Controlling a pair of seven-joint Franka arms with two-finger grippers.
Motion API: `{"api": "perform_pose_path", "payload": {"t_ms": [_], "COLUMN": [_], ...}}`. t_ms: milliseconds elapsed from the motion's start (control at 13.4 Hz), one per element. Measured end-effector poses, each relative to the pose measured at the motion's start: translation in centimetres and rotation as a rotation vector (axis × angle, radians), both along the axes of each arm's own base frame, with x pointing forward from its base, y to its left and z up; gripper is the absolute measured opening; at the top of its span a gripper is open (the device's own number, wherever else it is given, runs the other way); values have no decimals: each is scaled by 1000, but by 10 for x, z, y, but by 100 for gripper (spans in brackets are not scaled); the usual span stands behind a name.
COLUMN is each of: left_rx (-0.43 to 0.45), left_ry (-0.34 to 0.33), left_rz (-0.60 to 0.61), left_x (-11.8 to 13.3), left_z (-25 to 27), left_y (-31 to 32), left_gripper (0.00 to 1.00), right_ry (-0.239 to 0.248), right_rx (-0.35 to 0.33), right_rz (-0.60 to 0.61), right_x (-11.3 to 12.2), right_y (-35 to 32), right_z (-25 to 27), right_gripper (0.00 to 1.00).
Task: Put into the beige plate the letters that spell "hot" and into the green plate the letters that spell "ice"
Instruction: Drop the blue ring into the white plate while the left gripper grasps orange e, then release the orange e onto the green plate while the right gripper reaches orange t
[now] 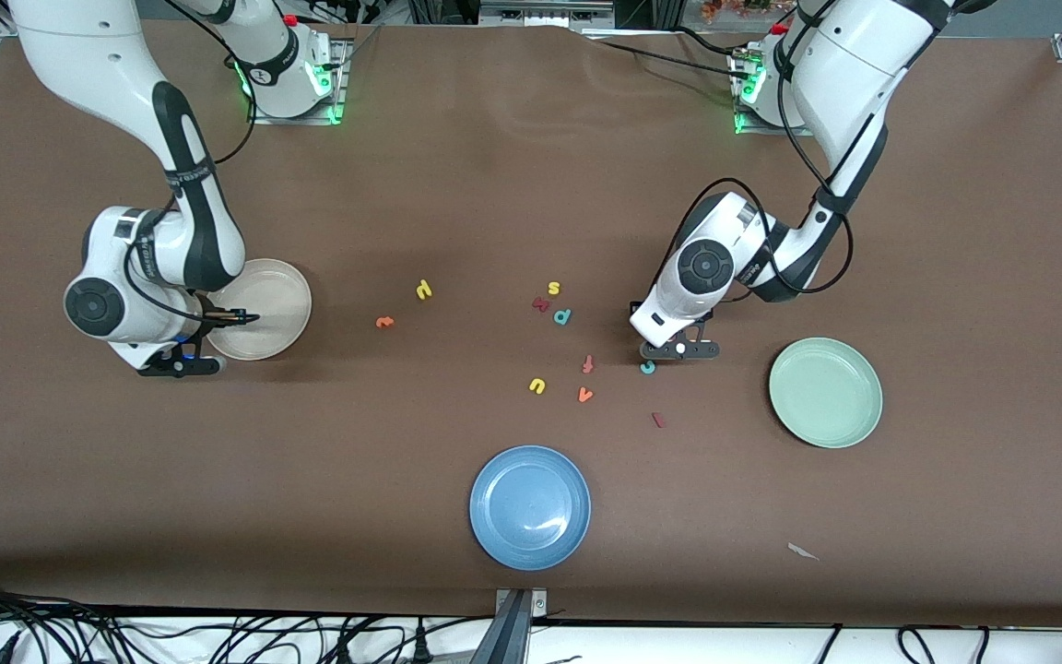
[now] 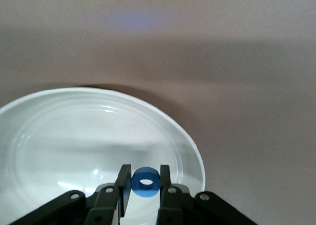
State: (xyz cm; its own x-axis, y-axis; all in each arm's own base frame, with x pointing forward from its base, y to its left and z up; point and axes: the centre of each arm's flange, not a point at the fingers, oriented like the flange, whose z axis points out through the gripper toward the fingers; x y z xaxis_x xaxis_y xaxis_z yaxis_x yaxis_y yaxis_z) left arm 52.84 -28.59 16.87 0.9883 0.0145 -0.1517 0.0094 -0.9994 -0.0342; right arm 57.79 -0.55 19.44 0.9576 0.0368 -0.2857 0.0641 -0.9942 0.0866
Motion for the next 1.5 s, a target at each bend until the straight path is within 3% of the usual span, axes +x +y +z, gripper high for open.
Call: {"api": "perform_pose_path", "payload": {"t_ms": [150, 225, 374, 674, 973, 1498], "left_rx": [-1, -3, -5, -8, -9, -2], "left_ry": [-2, -3, -5, -8, -9, -17], "left_rz": [1, 1, 0, -2, -2, 16], "left_x": [0, 0, -1, -1, -1, 12], "left_z": [1, 1, 1, 3, 3, 10], "left_y": [-1, -2, -3, -5, -6, 5], "left_gripper": [57, 53, 49, 38, 29, 29], "right_ry": [6, 5, -7, -78, -110, -156], "right_rx": [-1, -1, 9, 93, 157, 171], "right_rz": [6, 6, 1, -16, 0, 7], "right_x": [-1, 0, 3, 14, 15, 2], "right_y": [3, 4, 7, 41, 97, 204], "right_z": [-4, -4, 0, 34, 55, 45], "right_gripper": [27, 34, 54, 95, 97, 97]}}
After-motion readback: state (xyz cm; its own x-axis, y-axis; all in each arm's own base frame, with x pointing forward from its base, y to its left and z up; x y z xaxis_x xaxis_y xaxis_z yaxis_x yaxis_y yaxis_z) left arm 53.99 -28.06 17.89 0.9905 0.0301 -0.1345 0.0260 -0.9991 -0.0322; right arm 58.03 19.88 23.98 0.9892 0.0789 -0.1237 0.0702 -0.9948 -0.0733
